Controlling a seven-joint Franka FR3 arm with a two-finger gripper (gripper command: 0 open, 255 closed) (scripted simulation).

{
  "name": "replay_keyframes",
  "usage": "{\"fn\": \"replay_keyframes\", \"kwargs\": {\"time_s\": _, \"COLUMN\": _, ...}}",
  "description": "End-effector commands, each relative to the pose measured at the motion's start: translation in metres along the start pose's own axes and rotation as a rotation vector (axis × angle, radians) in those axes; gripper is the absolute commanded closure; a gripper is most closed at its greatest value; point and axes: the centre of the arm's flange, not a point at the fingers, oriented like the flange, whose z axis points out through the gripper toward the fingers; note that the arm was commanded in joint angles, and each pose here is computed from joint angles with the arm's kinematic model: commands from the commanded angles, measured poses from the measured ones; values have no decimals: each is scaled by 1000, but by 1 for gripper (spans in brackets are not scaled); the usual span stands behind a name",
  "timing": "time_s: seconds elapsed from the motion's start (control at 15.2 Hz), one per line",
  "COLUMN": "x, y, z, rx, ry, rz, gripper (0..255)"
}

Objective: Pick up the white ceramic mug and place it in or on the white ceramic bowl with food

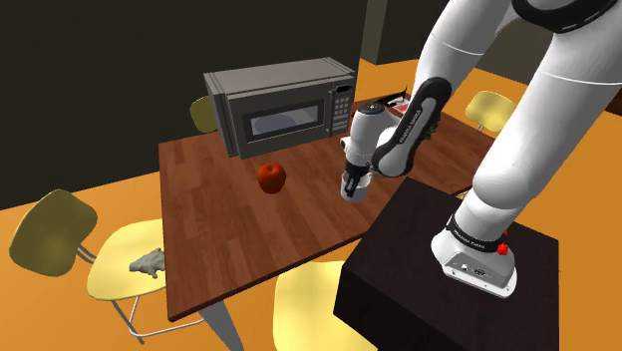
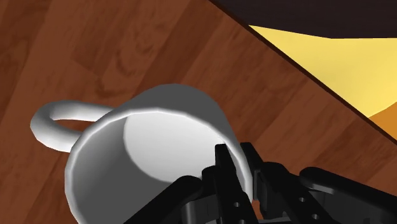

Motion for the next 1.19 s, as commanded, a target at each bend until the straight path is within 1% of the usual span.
{"fn": "replay_keyframes", "kwargs": {"time_s": 0.0, "x": 1, "y": 0, "z": -11, "rx": 1, "ry": -1, "rz": 1, "gripper": 255}}
{"fn": "replay_keyframes", "kwargs": {"time_s": 0.66, "x": 4, "y": 3, "z": -61, "rx": 1, "ry": -1, "rz": 1, "gripper": 255}}
{"fn": "replay_keyframes", "kwargs": {"time_s": 1.12, "x": -13, "y": 94, "z": -60, "rx": 1, "ry": -1, "rz": 1, "gripper": 255}}
